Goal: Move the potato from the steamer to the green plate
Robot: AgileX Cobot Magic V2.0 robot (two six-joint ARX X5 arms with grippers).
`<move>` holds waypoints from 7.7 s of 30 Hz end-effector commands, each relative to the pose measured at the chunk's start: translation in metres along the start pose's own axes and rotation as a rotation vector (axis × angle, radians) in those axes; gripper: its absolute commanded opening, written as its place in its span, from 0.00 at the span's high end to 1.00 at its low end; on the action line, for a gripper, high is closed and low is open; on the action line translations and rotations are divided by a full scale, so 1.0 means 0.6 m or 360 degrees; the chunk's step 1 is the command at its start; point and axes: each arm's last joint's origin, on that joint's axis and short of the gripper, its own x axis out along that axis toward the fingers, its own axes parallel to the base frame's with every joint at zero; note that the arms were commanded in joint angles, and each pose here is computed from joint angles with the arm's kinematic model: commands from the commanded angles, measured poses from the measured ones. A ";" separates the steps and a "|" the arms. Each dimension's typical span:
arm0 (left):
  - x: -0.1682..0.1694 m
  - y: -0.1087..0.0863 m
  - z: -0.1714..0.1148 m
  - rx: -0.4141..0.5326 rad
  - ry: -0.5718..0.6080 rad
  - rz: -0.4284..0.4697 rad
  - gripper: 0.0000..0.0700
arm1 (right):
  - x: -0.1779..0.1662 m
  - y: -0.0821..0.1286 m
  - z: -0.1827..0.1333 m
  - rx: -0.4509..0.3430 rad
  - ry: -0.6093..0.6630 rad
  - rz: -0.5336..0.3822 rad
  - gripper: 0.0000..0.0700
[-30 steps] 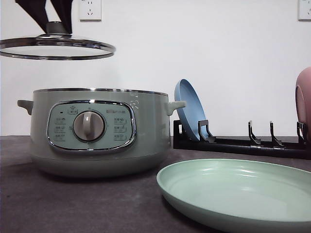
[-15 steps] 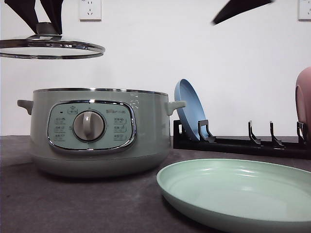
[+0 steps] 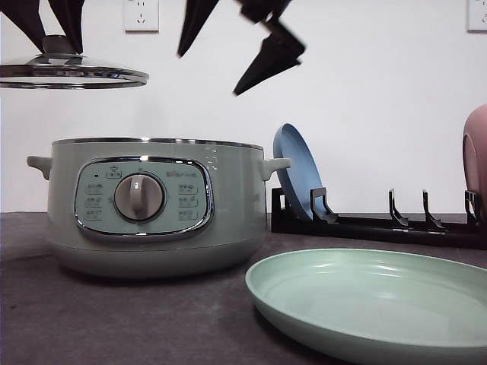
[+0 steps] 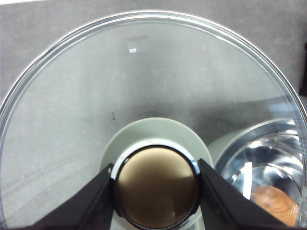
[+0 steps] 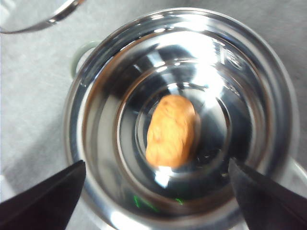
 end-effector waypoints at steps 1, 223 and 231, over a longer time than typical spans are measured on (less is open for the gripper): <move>-0.022 0.003 0.017 -0.0009 -0.0147 0.0011 1.00 | 0.028 0.005 0.014 -0.0055 0.0024 -0.0004 0.13; -0.009 -0.159 -0.017 0.0261 0.0133 -0.0270 1.00 | -0.354 0.059 -0.480 0.0137 -0.0654 -0.0277 0.00; 0.003 -0.229 -0.047 0.0419 0.0251 -0.0372 1.00 | -0.354 0.059 -0.480 0.0101 -0.0649 -0.0285 0.00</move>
